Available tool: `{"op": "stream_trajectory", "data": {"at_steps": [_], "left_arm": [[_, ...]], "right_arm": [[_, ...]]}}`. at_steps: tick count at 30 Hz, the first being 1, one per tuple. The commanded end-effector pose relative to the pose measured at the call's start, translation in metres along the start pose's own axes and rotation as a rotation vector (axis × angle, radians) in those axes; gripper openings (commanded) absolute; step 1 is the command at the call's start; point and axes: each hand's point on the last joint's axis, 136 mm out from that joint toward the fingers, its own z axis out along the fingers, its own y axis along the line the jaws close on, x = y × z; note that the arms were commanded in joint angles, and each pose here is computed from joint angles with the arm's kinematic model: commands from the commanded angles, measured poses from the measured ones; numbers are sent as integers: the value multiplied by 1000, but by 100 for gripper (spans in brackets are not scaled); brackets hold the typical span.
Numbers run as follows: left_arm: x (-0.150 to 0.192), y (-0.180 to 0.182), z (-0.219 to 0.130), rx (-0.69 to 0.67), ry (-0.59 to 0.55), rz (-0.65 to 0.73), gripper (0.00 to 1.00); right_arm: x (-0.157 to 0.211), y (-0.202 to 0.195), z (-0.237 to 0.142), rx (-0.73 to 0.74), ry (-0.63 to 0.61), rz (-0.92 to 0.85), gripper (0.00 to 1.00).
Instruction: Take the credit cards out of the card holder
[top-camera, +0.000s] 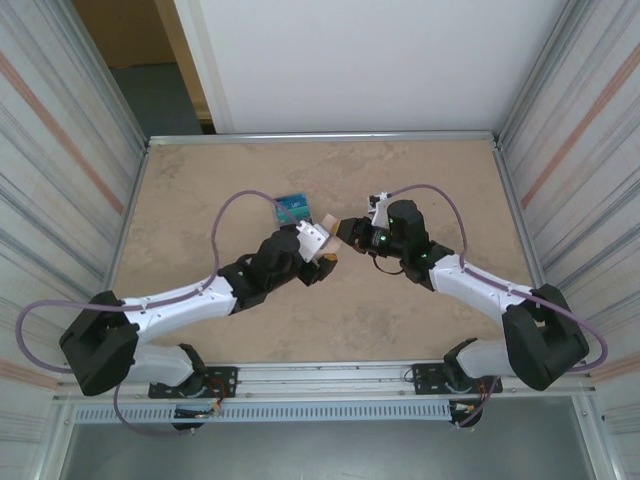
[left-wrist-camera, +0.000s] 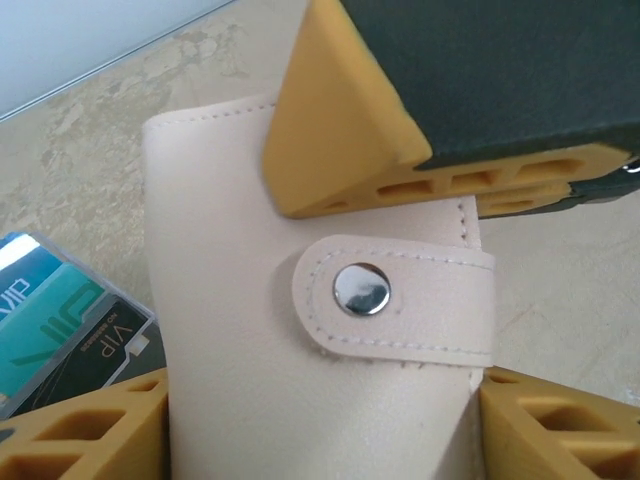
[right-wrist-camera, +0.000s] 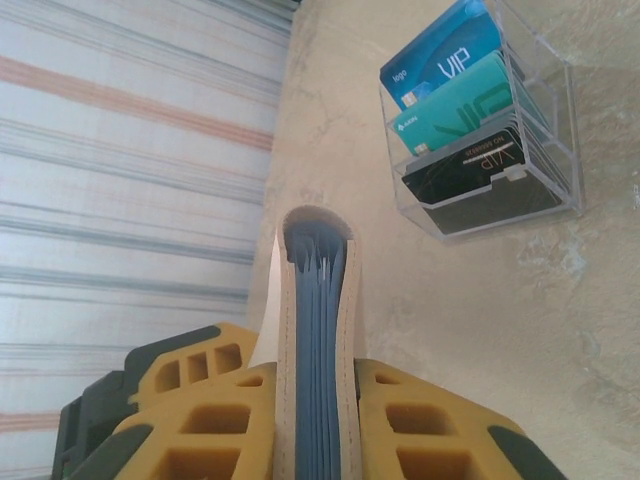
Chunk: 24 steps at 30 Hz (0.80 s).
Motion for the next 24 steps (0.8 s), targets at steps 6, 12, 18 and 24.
{"op": "stream_trajectory", "data": {"at_steps": [6, 12, 18, 24], "left_arm": [[-36, 14, -29, -14, -123, -117, 94], [-48, 39, -62, 90, -215, -303, 91], [-43, 66, -78, 206, -210, -487, 94], [-49, 33, -85, 431, -158, -396, 92]], "right_arm": [[-17, 25, -7, -20, -27, -131, 9], [-18, 33, -21, 11, 8, -282, 6], [-18, 47, -35, -68, 49, -362, 3], [-6, 73, -45, -168, 150, -485, 3]]}}
